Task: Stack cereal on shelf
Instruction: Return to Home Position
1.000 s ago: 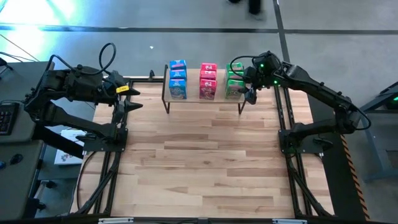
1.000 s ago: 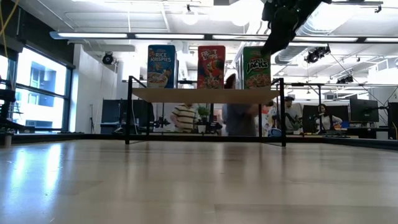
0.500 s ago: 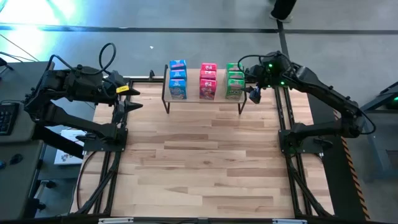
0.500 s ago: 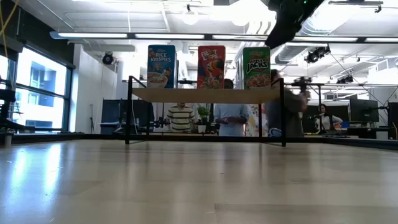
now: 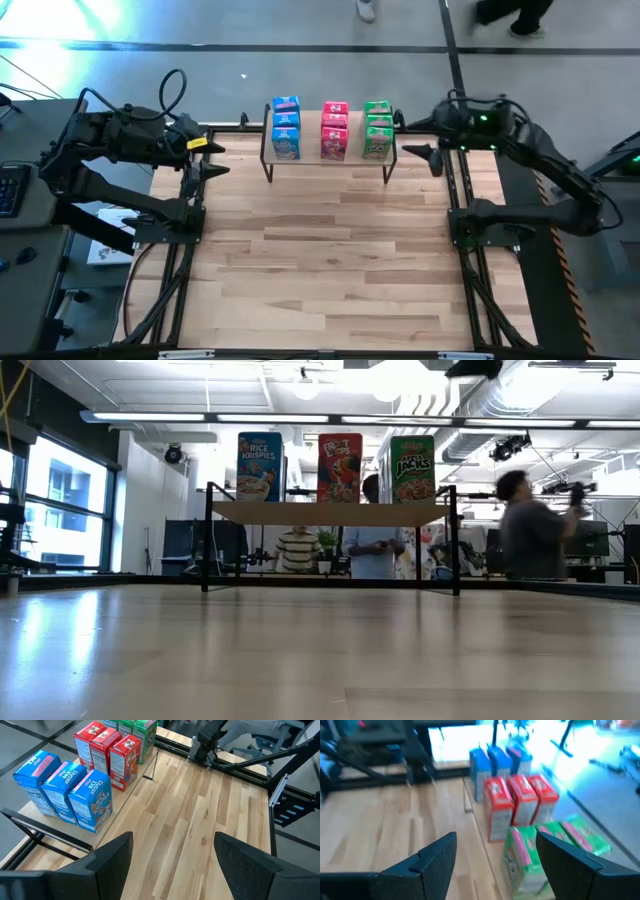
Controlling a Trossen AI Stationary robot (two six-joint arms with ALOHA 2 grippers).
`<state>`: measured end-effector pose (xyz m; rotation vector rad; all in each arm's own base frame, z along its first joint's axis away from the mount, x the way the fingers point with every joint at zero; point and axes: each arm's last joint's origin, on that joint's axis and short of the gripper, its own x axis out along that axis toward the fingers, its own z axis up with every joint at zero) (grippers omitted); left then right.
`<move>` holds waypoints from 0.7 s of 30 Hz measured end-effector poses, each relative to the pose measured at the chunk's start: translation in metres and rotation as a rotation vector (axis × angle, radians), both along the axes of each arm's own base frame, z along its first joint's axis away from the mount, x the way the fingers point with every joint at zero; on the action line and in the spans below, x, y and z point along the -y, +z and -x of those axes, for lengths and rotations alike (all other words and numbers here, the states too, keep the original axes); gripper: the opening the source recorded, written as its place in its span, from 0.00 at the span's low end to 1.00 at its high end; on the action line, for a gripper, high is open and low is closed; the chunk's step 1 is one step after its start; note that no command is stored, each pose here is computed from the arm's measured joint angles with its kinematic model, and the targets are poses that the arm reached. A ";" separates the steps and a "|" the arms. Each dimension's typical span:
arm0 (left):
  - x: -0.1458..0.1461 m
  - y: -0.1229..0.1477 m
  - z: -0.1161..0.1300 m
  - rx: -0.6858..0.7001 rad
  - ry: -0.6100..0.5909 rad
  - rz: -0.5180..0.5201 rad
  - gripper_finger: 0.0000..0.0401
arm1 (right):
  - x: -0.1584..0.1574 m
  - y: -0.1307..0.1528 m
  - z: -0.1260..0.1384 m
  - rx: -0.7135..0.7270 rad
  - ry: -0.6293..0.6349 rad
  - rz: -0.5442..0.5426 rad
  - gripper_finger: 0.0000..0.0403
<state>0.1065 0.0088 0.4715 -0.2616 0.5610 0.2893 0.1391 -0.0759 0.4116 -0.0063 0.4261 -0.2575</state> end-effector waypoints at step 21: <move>0.000 0.000 0.000 0.000 0.000 0.000 0.67 | -0.050 -0.107 0.028 0.488 0.130 -0.094 0.66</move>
